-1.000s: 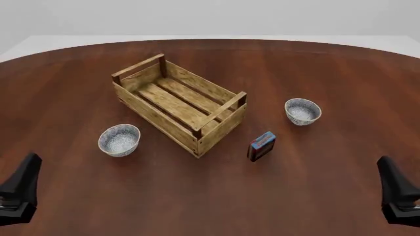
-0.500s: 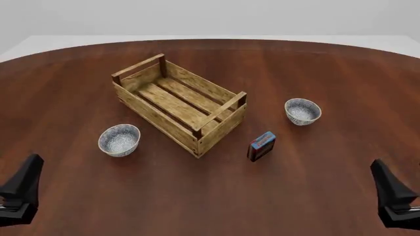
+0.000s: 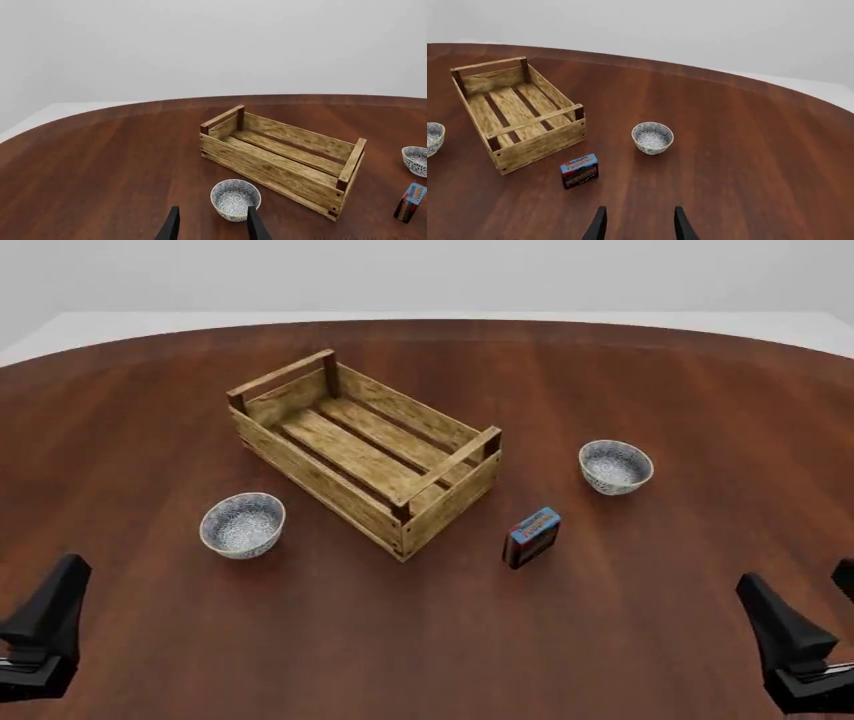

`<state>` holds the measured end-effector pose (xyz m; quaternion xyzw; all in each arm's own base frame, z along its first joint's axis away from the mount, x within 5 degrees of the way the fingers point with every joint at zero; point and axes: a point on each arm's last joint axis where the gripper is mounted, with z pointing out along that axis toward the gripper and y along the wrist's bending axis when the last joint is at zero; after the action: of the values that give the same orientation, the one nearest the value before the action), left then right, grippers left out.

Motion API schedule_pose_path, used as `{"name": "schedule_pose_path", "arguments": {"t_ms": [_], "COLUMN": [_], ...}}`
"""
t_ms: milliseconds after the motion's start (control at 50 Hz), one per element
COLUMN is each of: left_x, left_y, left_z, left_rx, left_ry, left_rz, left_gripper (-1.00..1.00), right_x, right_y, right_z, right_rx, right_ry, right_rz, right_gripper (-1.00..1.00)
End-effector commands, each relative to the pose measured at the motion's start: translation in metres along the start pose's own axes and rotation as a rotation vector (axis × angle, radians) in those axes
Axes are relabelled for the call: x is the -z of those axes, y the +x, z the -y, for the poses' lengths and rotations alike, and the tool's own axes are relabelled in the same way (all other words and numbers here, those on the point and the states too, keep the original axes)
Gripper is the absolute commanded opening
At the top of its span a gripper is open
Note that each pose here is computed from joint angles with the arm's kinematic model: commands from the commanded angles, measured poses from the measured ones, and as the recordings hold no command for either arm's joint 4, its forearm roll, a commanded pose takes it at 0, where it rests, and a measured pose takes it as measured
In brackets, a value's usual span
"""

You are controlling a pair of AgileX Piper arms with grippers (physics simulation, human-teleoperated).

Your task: Stack the right bowl on the left bowl and place them in the tray.

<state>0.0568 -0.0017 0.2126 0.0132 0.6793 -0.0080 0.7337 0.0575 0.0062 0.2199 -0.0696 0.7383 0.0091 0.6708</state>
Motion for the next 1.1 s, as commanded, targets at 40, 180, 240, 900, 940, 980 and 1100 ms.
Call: {"name": "schedule_pose_path", "arguments": {"t_ms": [40,180,240,900,940,980,1100], "left_x": [0.000,0.000,-0.001,0.000,0.000,0.000,-0.001], "left_y": [0.000,0.000,0.000,0.000,0.000,0.000,0.000], "left_z": [0.000,0.000,0.000,0.000,0.000,0.000,0.000], "left_rx": [-0.002,-0.003,-0.003,-0.006,-0.005,-0.005,-0.006], "left_ry": [0.002,0.002,0.002,0.003,0.003,0.002,0.000], "left_rz": [-0.001,0.000,0.000,-0.001,0.000,0.000,0.000], "left_gripper": [1.00,1.00,1.00,1.00,1.00,1.00,1.00], "right_x": [-0.010,-0.018,-0.022,-0.065,-0.071,-0.074,-0.088], "right_y": [-0.011,-0.021,-0.022,-0.030,-0.032,-0.034,-0.039], "right_z": [-0.001,0.000,0.000,0.002,0.002,0.002,0.002], "right_rx": [0.006,0.014,0.012,0.009,0.006,0.005,-0.002], "right_ry": [-0.027,-0.023,-0.022,-0.006,-0.007,-0.007,-0.010], "right_rz": [-0.015,-0.007,-0.006,-0.038,-0.041,-0.041,-0.049], "right_gripper": [1.00,1.00,1.00,1.00,1.00,1.00,1.00]}}
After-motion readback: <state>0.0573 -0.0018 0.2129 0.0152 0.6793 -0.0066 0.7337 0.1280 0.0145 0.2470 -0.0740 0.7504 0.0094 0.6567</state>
